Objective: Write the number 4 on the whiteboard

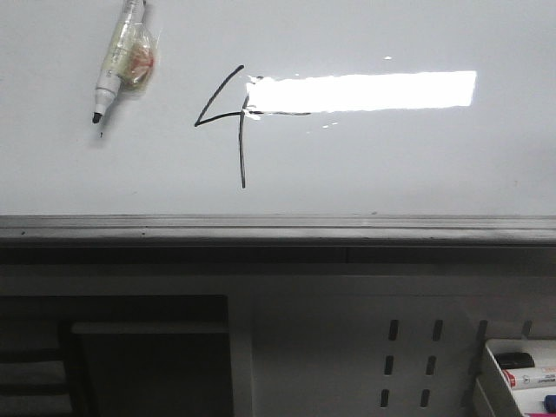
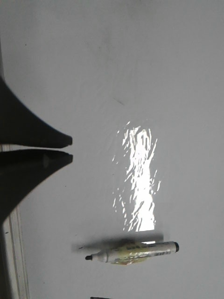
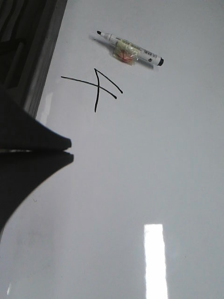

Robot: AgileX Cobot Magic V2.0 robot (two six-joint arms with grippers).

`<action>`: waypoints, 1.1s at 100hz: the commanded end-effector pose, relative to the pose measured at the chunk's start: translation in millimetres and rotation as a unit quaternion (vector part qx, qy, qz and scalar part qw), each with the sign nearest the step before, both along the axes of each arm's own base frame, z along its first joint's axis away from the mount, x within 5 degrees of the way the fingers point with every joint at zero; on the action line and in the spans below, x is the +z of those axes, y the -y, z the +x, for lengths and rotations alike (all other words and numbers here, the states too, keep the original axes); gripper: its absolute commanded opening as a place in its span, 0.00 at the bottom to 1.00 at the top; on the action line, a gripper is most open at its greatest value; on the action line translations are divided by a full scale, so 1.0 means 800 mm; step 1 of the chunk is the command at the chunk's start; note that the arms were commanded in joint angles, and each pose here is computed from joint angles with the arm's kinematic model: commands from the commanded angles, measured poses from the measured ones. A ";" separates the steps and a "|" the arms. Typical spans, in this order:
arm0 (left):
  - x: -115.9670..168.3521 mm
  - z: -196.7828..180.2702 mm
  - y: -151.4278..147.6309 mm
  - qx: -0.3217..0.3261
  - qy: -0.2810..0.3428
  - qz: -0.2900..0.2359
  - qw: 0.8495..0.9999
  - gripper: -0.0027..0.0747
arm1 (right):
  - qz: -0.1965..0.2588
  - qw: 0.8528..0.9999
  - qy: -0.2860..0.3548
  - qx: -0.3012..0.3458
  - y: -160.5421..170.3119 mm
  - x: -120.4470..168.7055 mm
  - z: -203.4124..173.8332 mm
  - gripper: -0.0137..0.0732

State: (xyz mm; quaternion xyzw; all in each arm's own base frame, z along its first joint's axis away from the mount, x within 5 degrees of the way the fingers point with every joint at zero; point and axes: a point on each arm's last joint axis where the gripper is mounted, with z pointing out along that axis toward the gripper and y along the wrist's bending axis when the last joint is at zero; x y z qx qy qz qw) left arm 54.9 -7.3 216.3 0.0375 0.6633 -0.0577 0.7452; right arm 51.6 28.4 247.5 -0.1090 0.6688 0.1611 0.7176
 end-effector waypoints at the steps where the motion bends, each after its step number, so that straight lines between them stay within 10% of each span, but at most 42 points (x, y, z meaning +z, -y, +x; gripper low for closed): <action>1: -0.006 -0.002 -0.001 0.006 0.018 -0.007 1.000 0.01 | 0.008 1.000 0.010 -0.014 0.003 0.011 0.001 0.08; 110: -0.007 -0.001 -0.001 0.006 0.014 0.011 1.000 0.01 | 0.009 1.000 0.011 -0.016 0.003 0.011 0.001 0.08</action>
